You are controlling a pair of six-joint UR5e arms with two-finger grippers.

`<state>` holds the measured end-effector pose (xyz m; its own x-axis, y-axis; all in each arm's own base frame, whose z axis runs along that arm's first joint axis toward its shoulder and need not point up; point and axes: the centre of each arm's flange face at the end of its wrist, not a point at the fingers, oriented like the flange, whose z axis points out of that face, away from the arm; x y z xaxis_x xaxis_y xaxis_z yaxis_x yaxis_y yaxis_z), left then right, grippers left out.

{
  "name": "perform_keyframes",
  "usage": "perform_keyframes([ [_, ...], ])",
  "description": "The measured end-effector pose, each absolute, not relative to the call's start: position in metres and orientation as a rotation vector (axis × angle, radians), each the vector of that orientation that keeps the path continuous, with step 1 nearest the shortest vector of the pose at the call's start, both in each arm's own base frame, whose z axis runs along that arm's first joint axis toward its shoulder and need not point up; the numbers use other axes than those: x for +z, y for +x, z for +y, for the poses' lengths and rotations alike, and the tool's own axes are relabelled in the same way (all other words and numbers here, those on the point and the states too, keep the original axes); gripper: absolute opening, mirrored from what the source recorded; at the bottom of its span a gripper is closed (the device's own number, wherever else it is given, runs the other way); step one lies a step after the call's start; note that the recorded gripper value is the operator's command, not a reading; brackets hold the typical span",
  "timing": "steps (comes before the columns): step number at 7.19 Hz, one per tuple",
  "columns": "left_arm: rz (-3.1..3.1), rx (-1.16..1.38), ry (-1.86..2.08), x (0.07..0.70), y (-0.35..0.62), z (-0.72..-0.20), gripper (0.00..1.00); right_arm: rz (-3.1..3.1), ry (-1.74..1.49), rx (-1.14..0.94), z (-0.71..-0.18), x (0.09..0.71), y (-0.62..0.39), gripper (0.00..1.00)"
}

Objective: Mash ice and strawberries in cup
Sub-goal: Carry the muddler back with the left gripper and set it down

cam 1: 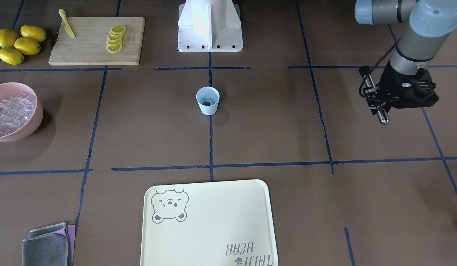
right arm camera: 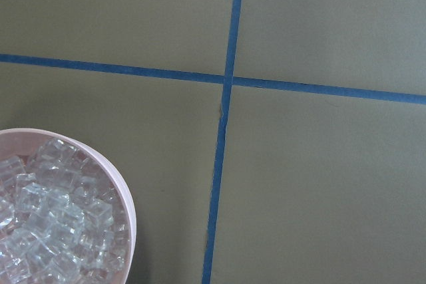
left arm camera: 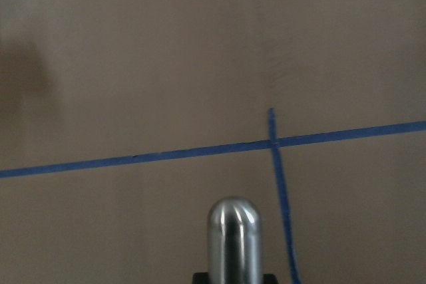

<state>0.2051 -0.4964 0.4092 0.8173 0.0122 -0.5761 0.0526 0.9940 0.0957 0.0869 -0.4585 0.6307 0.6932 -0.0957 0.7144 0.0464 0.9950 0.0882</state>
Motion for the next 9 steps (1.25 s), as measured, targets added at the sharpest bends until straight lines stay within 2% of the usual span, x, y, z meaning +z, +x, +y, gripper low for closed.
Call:
perform_keyframes([
  [5,0.693,0.067,0.051,0.612,0.174,-0.491,0.0,-0.797,0.072,-0.084,-0.459,0.628,0.087,0.99],
  [8,0.719,0.064,-0.045,0.676,0.17,-0.484,0.0,-0.796,0.074,-0.085,-0.46,0.627,0.087,0.99],
  [9,0.719,0.062,-0.058,0.683,0.17,-0.483,0.22,-0.796,0.075,-0.085,-0.46,0.627,0.087,0.99],
])
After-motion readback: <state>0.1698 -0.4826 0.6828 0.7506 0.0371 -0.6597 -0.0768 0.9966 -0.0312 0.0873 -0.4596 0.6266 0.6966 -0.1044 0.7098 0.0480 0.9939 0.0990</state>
